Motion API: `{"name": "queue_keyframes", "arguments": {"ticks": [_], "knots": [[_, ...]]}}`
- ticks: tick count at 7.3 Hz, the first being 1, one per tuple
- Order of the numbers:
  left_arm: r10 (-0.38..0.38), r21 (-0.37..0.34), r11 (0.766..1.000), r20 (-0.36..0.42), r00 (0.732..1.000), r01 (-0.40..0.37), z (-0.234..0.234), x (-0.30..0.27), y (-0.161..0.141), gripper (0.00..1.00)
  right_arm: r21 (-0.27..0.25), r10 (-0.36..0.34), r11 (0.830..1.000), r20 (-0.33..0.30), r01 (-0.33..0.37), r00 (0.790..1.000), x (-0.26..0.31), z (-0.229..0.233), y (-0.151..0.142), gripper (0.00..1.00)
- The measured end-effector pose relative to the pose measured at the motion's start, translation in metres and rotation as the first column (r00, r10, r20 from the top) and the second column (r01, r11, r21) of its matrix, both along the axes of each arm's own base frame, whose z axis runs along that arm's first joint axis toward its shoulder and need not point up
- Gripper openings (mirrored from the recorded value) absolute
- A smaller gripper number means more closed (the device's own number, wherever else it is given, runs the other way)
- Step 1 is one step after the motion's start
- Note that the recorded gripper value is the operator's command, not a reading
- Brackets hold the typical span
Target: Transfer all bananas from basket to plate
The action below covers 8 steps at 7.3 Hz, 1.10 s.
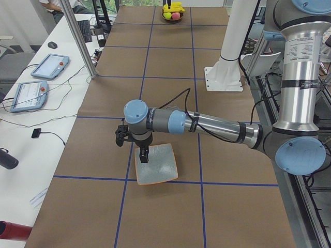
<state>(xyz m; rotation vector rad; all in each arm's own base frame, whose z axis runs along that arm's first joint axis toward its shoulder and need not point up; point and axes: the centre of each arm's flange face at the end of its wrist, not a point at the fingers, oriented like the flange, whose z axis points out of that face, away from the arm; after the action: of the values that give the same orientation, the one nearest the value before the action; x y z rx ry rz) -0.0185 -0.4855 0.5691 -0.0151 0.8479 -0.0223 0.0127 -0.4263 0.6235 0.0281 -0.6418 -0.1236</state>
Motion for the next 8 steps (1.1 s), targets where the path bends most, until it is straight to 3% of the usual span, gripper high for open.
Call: {"name": "queue_keyframes", "arguments": {"ticks": [4, 8], "knots": [[0.000, 0.003, 1.000, 0.000, 1.000, 0.000, -0.002, 0.000, 0.000, 0.99, -0.090, 0.006, 0.996, -0.058, -0.011, 0.998, 0.006, 0.053, 0.013, 0.98], [0.000, 0.011, 1.000, -0.001, 1.000, 0.000, -0.006, 0.000, 0.000, 0.99, -0.102, 0.046, 0.993, -0.106, -0.057, 0.993, 0.007, 0.074, 0.014, 0.98]]}}
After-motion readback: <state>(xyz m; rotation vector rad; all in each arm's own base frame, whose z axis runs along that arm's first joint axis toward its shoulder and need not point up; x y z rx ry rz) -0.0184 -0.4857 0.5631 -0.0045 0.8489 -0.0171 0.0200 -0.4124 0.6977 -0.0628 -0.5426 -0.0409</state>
